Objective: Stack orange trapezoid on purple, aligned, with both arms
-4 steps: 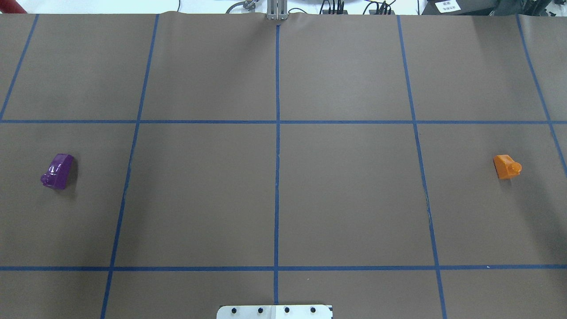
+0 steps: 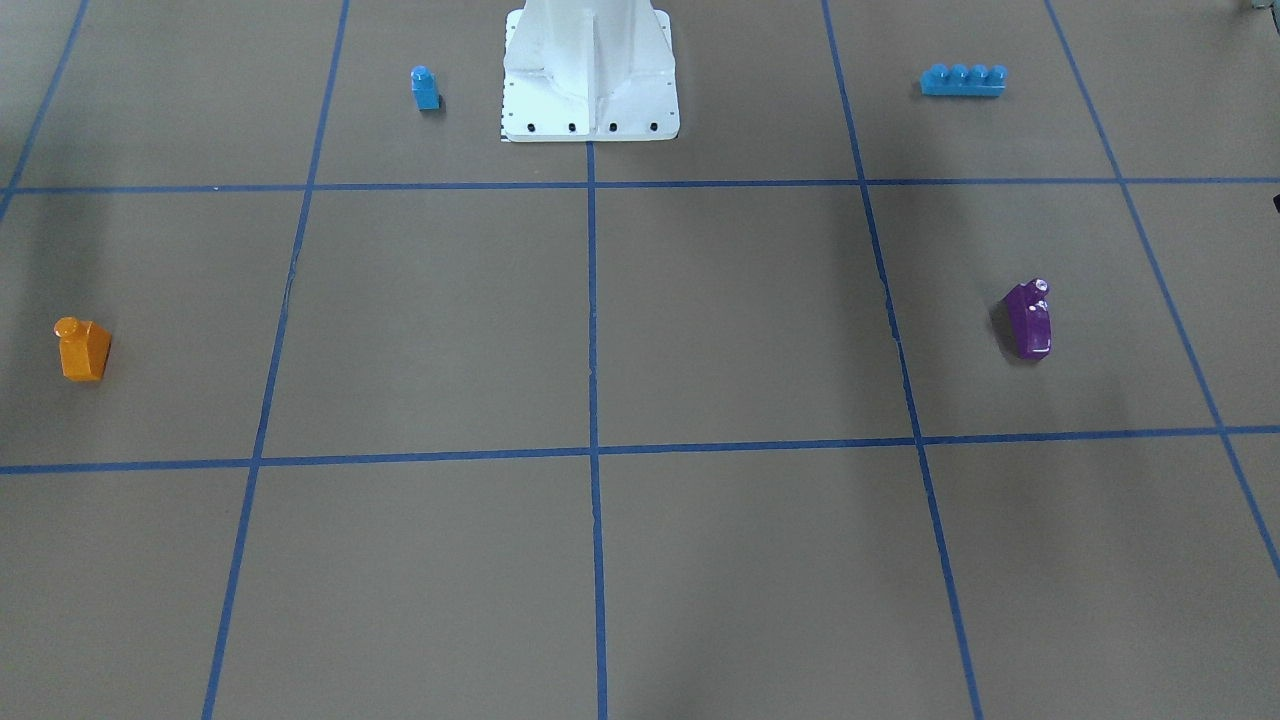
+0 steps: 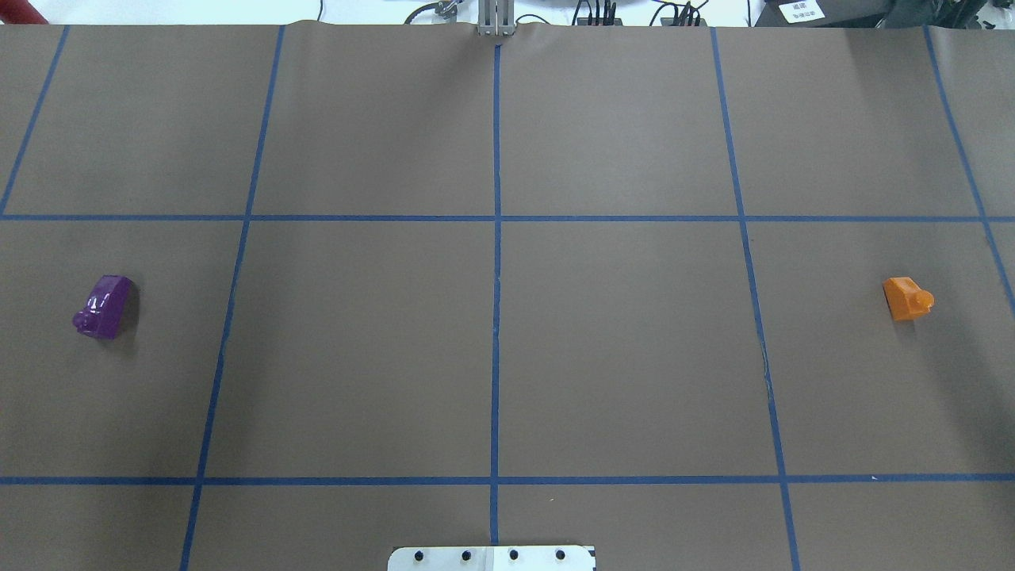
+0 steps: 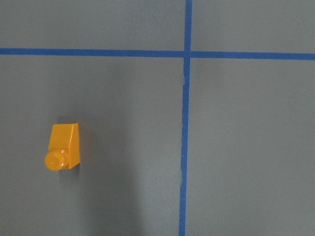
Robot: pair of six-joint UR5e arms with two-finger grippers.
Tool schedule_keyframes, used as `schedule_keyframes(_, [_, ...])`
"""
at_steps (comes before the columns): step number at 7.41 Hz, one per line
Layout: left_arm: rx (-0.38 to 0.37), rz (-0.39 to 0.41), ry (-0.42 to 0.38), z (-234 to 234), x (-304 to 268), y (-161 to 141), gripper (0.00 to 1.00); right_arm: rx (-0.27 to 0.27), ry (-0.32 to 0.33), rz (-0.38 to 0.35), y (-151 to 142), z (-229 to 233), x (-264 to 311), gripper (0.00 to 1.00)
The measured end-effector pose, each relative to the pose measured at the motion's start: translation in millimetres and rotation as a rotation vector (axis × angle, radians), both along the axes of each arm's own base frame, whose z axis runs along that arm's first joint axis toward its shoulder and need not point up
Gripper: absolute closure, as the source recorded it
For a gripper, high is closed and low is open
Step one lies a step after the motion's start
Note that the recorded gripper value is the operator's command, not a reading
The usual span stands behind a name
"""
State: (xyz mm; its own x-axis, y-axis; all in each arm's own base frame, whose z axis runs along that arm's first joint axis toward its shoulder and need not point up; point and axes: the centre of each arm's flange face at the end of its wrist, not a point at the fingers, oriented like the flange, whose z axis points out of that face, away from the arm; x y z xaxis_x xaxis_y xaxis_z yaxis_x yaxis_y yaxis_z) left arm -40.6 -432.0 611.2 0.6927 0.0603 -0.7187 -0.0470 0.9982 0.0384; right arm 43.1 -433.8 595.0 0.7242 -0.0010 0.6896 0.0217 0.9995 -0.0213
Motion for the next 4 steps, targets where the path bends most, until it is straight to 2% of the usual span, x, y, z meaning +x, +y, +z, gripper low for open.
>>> schedule_keyframes(4, [-0.005,0.000,-0.006,3.0,-0.6,4.4,0.00,-0.002,0.000,-0.001,0.0,1.3,-0.6,0.00])
